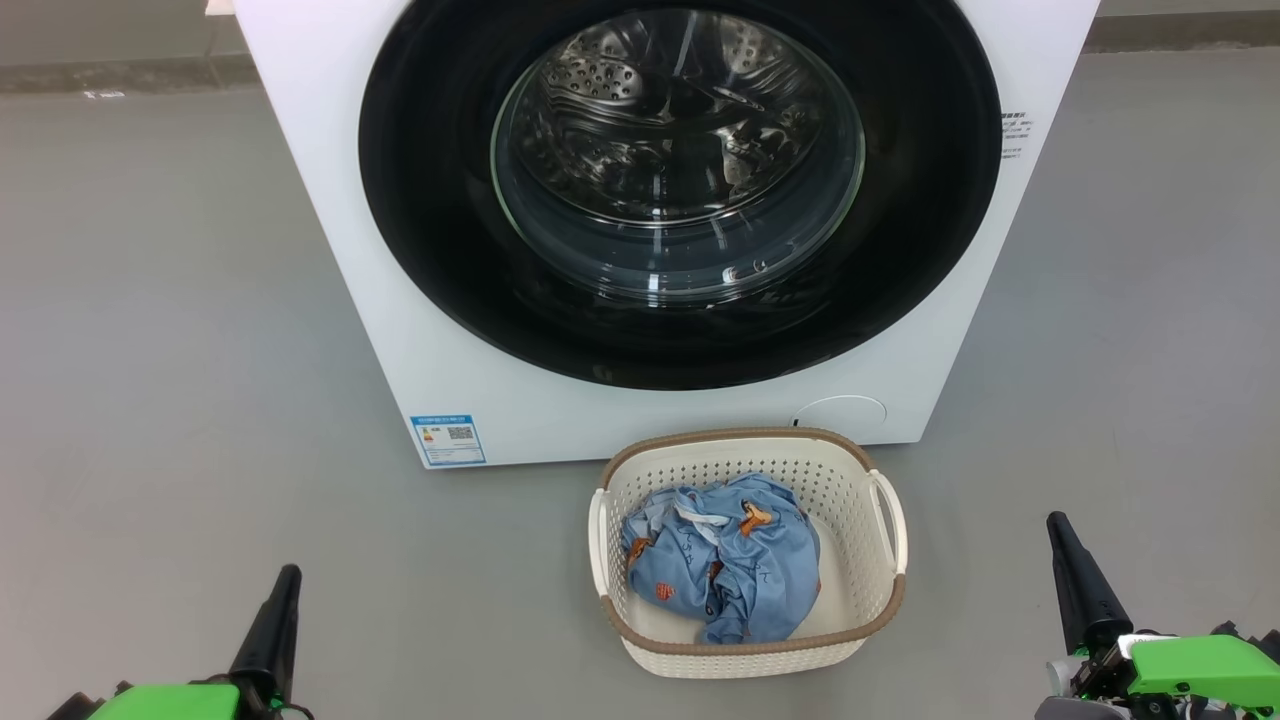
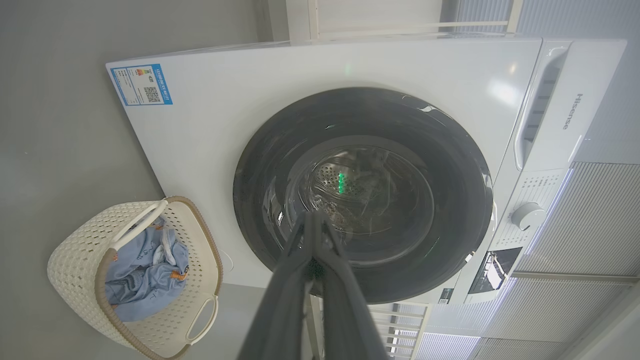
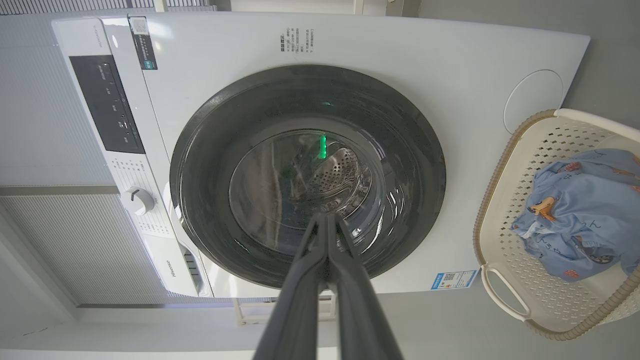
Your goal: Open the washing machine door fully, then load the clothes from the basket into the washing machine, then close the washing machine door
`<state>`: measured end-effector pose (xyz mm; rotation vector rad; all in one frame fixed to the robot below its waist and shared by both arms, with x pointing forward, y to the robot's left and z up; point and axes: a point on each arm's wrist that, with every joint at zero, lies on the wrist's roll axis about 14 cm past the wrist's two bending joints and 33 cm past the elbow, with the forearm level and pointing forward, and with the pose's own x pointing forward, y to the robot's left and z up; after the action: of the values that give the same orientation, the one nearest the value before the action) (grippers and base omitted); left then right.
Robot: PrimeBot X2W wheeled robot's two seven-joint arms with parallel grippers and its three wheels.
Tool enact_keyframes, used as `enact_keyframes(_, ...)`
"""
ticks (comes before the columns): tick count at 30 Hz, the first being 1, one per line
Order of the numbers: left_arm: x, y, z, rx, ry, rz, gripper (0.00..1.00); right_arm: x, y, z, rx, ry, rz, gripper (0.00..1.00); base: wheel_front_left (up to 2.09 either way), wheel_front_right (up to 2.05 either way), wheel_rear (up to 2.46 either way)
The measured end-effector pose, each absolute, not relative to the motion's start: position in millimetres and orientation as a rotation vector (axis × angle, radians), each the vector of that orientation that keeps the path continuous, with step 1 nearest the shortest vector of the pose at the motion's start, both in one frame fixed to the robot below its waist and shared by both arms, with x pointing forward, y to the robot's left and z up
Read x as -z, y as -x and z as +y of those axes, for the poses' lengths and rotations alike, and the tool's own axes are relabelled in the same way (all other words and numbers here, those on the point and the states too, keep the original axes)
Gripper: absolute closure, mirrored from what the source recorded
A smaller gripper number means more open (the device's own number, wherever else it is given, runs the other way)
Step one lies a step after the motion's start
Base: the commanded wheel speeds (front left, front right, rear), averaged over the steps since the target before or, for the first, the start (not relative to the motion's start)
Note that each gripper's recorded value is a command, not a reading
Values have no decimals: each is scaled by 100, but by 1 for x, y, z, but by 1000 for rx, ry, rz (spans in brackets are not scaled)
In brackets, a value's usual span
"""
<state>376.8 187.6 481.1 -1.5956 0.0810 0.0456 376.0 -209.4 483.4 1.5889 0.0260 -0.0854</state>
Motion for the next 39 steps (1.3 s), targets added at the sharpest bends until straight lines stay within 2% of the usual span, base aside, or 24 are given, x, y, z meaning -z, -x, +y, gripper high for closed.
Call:
enact_keyframes(20,-481,-377,188,-46,1596,81,100,-483,-376,-209,84,-1584,28,100,0,0,0)
enact_keyframes(21,-480,-376,187,-48,1596,83,0,-482,-376,-209,86,-1582,31,0,0,0,0)
enact_keyframes(28,-438,-353,177,-151,1629,190,0,-440,-354,-206,195,-1600,124,0,0,0,0)
enact_keyframes(39,-440,-353,177,-155,1605,176,0,-446,-355,-209,198,-1572,96,0,0,0,0)
